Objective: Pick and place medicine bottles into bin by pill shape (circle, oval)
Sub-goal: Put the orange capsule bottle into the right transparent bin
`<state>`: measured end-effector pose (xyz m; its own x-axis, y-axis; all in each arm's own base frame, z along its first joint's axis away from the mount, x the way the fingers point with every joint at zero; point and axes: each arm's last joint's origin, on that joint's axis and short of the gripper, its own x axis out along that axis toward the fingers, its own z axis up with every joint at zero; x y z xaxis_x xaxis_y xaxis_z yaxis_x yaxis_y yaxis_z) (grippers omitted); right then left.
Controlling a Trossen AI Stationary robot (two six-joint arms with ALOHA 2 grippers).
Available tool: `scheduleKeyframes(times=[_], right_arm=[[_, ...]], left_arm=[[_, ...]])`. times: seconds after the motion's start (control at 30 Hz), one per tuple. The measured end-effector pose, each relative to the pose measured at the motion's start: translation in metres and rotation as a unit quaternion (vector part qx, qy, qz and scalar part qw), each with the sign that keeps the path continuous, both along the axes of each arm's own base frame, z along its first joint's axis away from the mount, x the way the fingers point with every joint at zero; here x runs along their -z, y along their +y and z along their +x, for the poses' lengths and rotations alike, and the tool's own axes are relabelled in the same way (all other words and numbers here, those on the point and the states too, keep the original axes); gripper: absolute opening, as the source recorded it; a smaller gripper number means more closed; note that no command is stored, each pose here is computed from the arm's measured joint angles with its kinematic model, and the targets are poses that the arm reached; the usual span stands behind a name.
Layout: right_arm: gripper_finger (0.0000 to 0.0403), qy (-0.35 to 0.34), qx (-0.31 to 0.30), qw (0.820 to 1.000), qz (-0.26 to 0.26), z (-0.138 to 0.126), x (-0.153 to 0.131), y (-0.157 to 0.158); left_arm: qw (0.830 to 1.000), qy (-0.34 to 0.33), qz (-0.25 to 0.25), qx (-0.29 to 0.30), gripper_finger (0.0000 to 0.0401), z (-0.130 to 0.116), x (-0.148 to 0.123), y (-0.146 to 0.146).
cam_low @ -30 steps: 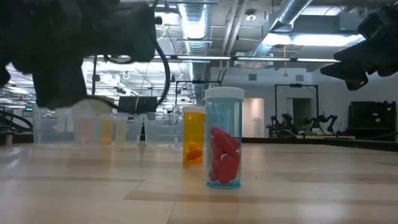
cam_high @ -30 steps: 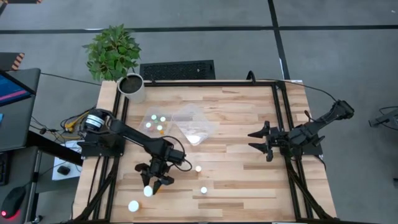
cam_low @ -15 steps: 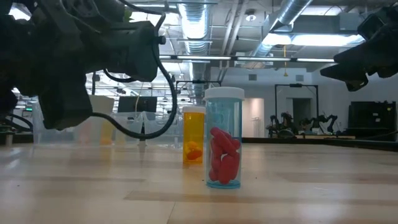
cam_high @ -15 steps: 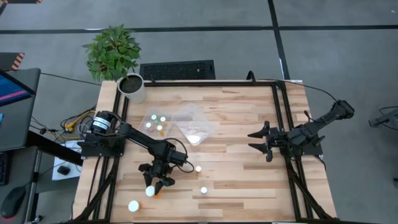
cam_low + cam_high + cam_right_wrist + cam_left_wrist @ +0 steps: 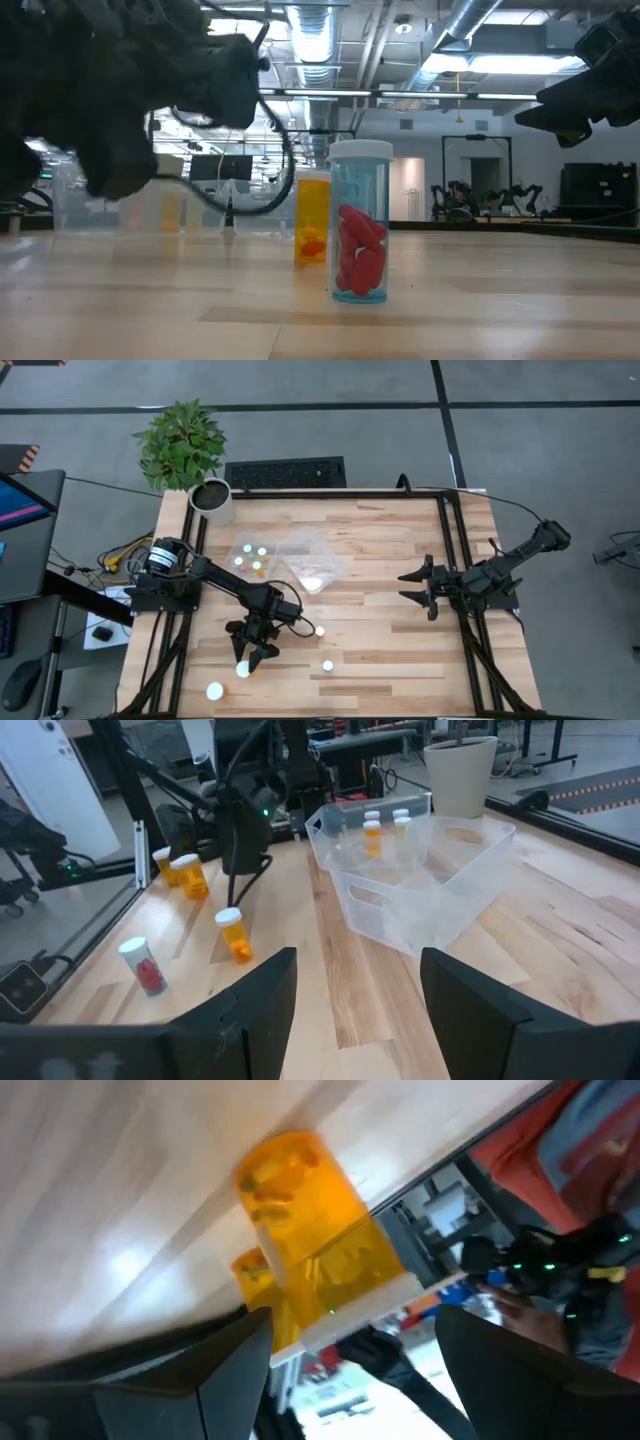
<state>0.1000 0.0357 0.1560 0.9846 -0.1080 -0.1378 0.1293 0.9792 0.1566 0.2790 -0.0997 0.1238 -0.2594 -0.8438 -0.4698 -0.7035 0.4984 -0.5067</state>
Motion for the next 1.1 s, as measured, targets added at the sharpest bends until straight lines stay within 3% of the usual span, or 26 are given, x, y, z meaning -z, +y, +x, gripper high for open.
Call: scheduleKeyframes(times=[0.2,0.3,0.47,0.67,0.77,0.9,1.1], right_arm=[[0.0226,0.000,0.000,1.000,0.000,0.000,0.000,0.000],[0.0226,0.000,0.000,1.000,0.000,0.000,0.000,0.000],[0.0226,0.000,0.000,1.000,0.001,0.000,0.000,0.000],[0.0226,0.000,0.000,1.000,0.001,0.000,0.000,0.000],[0.0226,0.000,0.000,1.000,0.001,0.000,0.000,0.000],[0.0226,0.000,0.000,1.000,0.000,0.000,0.000,0.000],[0.0226,0.000,0.001,1.000,0.000,0.000,0.000,0.000]], left_arm=[[0.995,-0.075,0.053,0.034,0.0273,0.008,-0.027,0.005],[0.985,-0.117,0.113,0.054,0.0273,0.012,-0.045,0.009],[0.950,-0.190,0.237,0.068,0.0273,0.012,-0.079,0.010],[0.892,-0.280,0.351,0.040,0.0273,-0.001,-0.116,-0.015],[0.874,-0.308,0.375,0.032,0.0279,-0.010,-0.122,-0.035],[0.870,-0.297,0.394,0.007,0.0307,-0.022,-0.120,-0.061],[0.850,-0.309,0.426,-0.027,0.0348,-0.040,-0.117,-0.092]])
